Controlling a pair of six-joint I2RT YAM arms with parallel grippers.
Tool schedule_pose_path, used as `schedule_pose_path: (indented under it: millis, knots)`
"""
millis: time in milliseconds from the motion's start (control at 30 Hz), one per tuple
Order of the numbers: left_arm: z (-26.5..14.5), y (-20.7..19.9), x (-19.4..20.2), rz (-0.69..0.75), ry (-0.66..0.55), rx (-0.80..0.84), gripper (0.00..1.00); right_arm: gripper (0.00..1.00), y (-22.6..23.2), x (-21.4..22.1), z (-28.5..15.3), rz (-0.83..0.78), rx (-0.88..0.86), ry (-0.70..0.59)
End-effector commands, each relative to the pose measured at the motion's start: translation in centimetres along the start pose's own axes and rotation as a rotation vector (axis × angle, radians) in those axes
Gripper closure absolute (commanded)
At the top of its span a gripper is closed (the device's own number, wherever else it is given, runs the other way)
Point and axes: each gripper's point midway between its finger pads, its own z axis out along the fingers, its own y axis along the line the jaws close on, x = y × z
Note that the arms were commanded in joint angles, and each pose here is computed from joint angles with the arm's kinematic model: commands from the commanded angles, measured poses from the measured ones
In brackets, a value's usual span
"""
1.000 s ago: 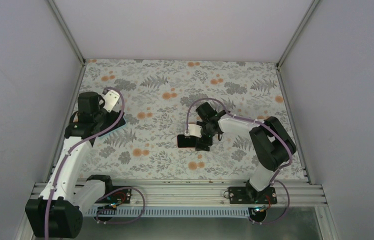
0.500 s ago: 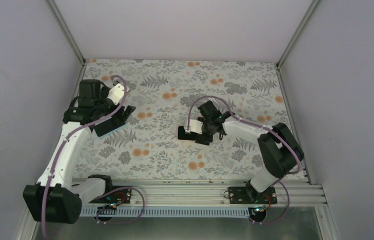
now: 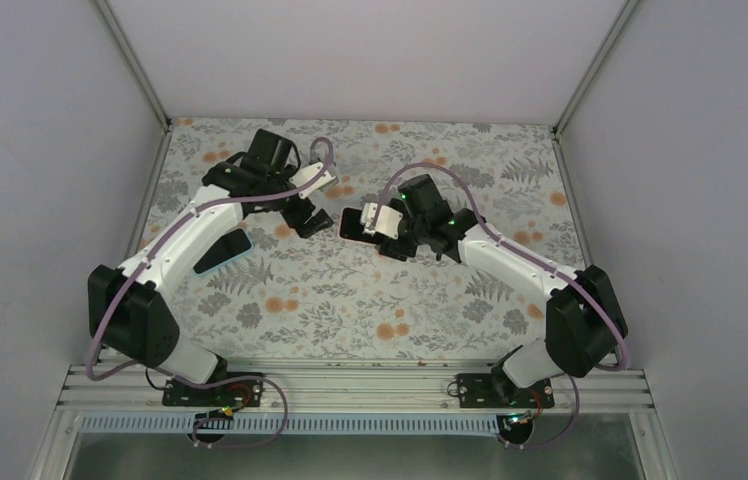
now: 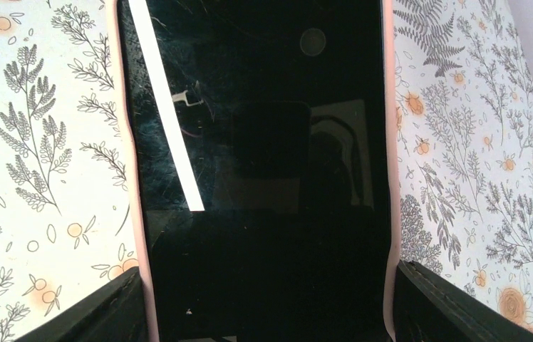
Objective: Take the phone out of the phone case
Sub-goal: Pick up the phone at the center of the board.
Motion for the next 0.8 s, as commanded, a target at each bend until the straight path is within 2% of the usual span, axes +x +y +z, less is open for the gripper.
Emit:
schedule_pose_path:
  millis: [0, 167, 333, 467, 567, 633, 700, 767]
  knots:
    - [0.3, 0.3, -0.9, 0.001, 0.02, 0.006, 0.0, 0.47, -1.6, -4.0, -1.6, -0.023, 0.092, -0.095]
    - [1.2, -1.2, -1.7, 0.006, 0.002, 0.132, 0.0, 0.47, -1.5, -4.9, -2.0, -0.044, 0.112, -0.107]
    - [2.6, -3.1, -0.7, -0.009, 0.044, 0.275, 0.0, 0.48, -2.2, -6.0, -2.8, -0.054, 0.164, -0.133]
    - [3.4, -3.7, 0.2, -0.042, 0.075, 0.327, 0.0, 0.49, -2.9, -6.8, -3.7, -0.062, 0.206, -0.158]
    - [3.5, -4.1, -0.3, -0.074, 0.051, 0.372, 0.0, 0.49, -2.8, -7.3, -3.7, -0.068, 0.202, -0.159]
    - [3.5, -4.3, -0.9, -0.096, 0.031, 0.412, 0.04, 0.49, -2.6, -7.5, -3.6, -0.074, 0.203, -0.158]
    - [3.7, -4.1, -1.4, -0.117, 0.026, 0.435, 0.13, 0.49, -2.3, -7.9, -3.7, -0.081, 0.204, -0.162]
    - [3.5, -4.2, -2.0, -0.146, 0.01, 0.489, 0.15, 0.49, -2.3, -8.0, -3.6, -0.085, 0.213, -0.16]
